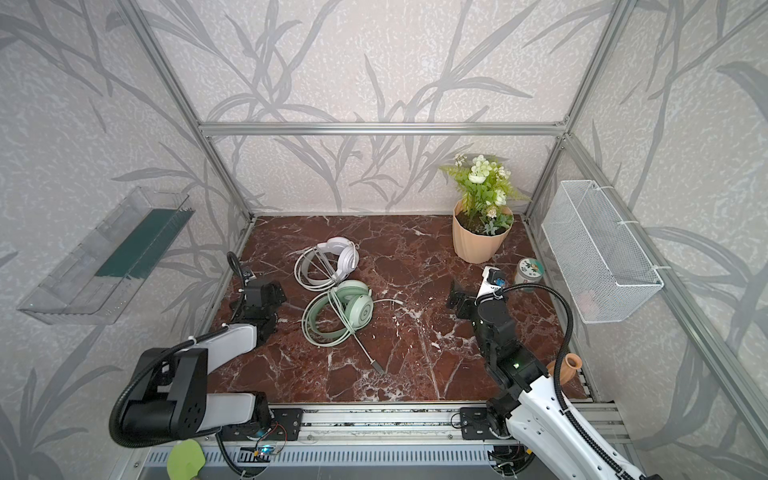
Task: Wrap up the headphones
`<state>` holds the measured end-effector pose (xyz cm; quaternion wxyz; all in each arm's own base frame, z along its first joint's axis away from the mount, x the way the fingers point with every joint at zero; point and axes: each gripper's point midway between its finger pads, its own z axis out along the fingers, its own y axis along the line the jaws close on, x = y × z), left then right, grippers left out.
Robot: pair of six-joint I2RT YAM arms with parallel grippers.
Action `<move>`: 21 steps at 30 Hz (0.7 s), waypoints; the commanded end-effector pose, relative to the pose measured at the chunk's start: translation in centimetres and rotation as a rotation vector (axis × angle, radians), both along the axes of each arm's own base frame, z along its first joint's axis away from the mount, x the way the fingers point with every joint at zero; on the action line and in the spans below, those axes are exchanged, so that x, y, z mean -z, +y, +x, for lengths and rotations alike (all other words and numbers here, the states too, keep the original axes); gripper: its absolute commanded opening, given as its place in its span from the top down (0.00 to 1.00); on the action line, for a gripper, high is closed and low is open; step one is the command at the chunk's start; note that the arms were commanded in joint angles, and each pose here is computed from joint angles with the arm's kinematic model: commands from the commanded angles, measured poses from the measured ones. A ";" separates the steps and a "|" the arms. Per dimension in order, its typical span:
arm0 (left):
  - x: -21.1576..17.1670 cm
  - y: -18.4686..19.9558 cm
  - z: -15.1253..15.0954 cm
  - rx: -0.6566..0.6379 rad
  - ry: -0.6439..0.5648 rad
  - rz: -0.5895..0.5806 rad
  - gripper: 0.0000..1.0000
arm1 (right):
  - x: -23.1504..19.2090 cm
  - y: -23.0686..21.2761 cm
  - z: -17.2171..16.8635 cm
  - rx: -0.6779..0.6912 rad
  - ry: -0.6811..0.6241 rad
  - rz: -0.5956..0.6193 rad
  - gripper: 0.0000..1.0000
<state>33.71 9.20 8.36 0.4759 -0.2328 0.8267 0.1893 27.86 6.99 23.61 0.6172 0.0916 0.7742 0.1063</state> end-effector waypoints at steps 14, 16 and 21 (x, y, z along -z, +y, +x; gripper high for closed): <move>-1.6 -3.0 4.9 0.245 -0.221 0.046 0.01 | -0.9 -1.8 1.2 0.108 -0.056 -0.006 0.01; -1.5 -3.0 4.8 0.242 -0.213 0.046 0.01 | -1.2 -4.1 2.0 0.261 -0.066 0.012 0.01; -1.8 -3.7 4.8 0.243 -0.214 0.099 0.01 | -0.1 -7.8 4.4 0.508 0.016 -0.025 0.01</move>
